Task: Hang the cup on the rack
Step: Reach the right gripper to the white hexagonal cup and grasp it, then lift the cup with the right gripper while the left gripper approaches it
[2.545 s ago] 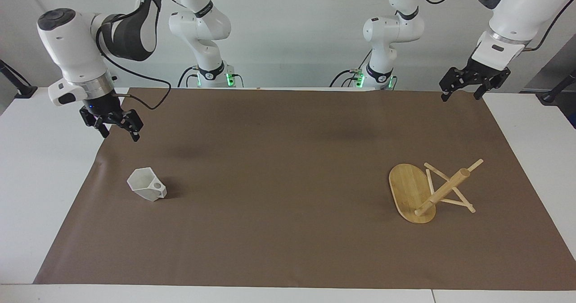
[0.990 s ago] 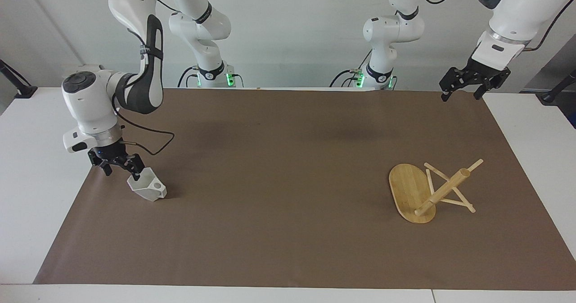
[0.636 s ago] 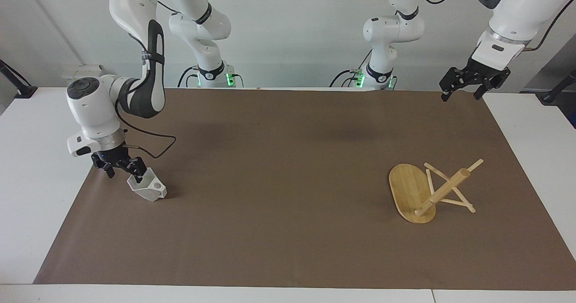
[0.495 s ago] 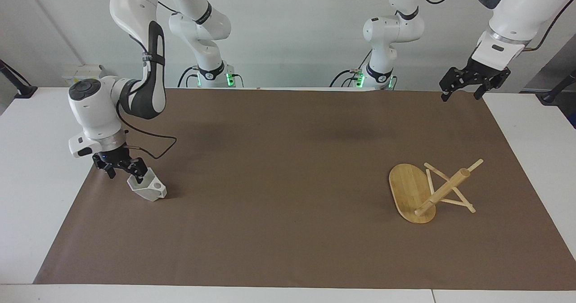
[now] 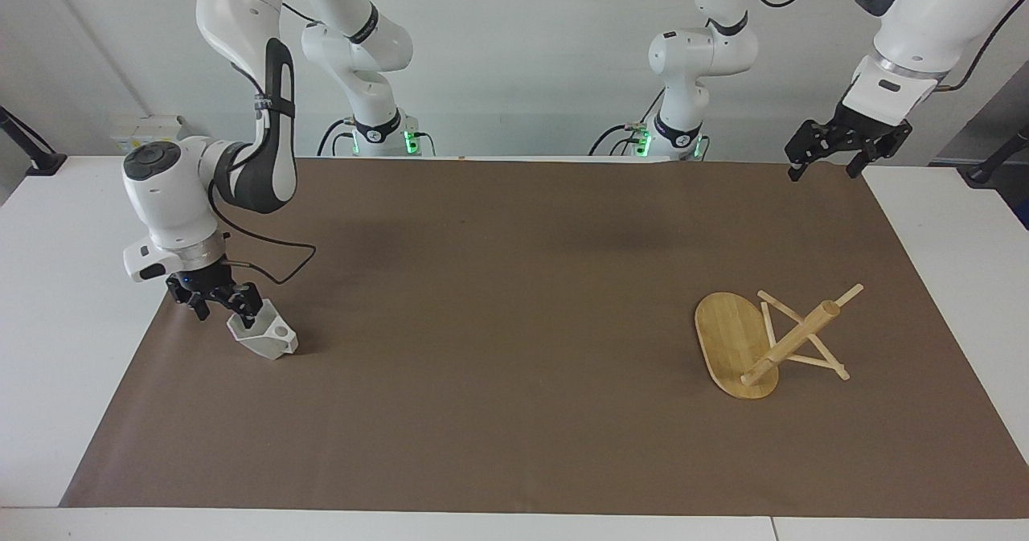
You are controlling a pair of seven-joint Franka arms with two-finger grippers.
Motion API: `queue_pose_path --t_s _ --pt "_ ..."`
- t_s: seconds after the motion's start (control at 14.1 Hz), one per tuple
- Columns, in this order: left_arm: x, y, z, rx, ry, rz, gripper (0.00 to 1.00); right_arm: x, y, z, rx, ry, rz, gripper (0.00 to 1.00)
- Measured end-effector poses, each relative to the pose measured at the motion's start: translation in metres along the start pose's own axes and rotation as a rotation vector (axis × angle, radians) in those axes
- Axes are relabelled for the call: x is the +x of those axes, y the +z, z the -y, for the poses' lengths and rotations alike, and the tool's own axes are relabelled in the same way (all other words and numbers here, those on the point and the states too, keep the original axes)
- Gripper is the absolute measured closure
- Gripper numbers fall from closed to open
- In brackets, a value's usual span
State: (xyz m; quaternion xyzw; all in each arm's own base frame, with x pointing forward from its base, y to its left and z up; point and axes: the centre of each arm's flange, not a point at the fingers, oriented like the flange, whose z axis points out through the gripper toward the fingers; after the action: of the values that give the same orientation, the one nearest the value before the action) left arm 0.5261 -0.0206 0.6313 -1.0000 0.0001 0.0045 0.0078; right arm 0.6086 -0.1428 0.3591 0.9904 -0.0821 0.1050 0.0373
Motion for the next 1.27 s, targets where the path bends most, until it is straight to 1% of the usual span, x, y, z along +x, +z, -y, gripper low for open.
queue_pose_path --t_s 0.14,0.21,0.35,0.42,0.49,0.57,0.99,1.27 --pt "0.0 0.0 0.0 0.0 0.0 0.0 0.0 0.0 0.0 0.0 0.0 0.0 0.0 0.49" --pt "0.0 0.0 0.0 0.0 0.0 0.0 0.0 0.0 0.0 0.0001 0.0 0.0 0.0 0.61" --pt "0.0 0.0 0.0 0.0 0.0 0.0 0.0 0.0 0.0 0.0001 0.0 0.0 0.0 0.8" --pt "0.0 0.0 0.0 0.0 0.0 0.0 0.0 0.0 0.0 0.0002 0.0 0.0 0.0 0.8" --pt "0.0 0.0 0.0 0.0 0.0 0.0 0.0 0.0001 -0.0001 0.0004 0.0 -0.001 0.0 0.85" --pt "0.0 0.0 0.0 0.0 0.0 0.0 0.0 0.002 -0.0042 0.0023 0.007 0.002 -0.009 0.94" --pt "0.0 0.0 0.0 0.0 0.0 0.0 0.0 0.0018 -0.0056 0.0024 0.007 0.002 -0.005 0.94" --pt "0.0 0.0 0.0 0.0 0.0 0.0 0.0 0.0011 -0.0086 0.0037 0.011 0.0 0.036 0.95"
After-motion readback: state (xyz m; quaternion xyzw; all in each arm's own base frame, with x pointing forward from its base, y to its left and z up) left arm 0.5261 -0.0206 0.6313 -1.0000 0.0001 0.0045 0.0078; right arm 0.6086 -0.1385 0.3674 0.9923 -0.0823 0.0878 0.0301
